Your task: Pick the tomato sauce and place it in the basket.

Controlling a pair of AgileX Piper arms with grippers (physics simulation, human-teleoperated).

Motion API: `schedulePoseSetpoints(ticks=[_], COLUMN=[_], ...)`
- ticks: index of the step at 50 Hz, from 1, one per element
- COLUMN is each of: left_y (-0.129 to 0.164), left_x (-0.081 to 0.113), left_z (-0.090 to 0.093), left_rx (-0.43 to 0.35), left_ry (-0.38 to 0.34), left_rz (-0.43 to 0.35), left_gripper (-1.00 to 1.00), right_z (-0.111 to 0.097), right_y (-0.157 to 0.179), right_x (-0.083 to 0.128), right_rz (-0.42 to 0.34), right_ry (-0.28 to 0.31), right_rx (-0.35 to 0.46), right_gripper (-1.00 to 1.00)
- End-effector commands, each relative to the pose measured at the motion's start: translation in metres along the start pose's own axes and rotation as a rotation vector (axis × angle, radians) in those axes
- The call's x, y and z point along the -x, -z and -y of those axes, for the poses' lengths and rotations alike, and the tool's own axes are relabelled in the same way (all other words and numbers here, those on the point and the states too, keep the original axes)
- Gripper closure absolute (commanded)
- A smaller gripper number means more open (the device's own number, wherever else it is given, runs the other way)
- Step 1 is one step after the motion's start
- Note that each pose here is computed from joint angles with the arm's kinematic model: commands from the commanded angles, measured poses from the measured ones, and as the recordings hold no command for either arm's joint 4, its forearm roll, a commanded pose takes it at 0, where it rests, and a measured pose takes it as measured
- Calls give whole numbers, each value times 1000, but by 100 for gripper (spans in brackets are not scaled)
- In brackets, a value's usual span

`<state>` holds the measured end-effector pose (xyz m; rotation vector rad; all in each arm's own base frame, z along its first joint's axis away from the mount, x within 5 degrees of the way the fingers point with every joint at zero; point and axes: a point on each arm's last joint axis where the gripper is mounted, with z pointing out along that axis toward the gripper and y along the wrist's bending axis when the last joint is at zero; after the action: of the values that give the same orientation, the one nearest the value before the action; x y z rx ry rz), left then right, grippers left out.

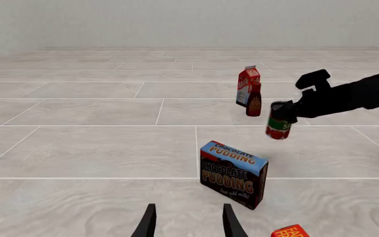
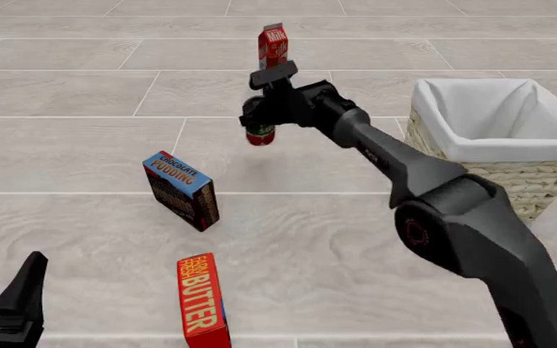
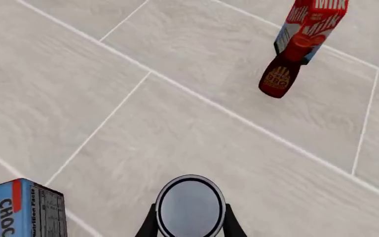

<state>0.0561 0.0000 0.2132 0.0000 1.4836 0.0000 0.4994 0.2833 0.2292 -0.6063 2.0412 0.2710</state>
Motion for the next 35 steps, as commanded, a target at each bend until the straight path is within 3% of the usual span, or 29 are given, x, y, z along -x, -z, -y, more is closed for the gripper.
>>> schedulePoseSetpoints(ticks=[1,12,27,35], left_y=[0,0,0,0], left_x=[0,0,0,0], left_z=[0,0,0,0], left_rx=[0,0,0,0], left_ry=[0,0,0,0], left_rz=[0,0,0,0], left_gripper=[-100,-100,-100,-100], right_z=[6,21,52,64], right_y=[78,188,302,345], right_x=[34,59,51,45], right_rz=[98,205,284,319], right_ry=[6,30,31,29], right_rx=[-15,-55,-162,-225], right_gripper=[100,100,100,100])
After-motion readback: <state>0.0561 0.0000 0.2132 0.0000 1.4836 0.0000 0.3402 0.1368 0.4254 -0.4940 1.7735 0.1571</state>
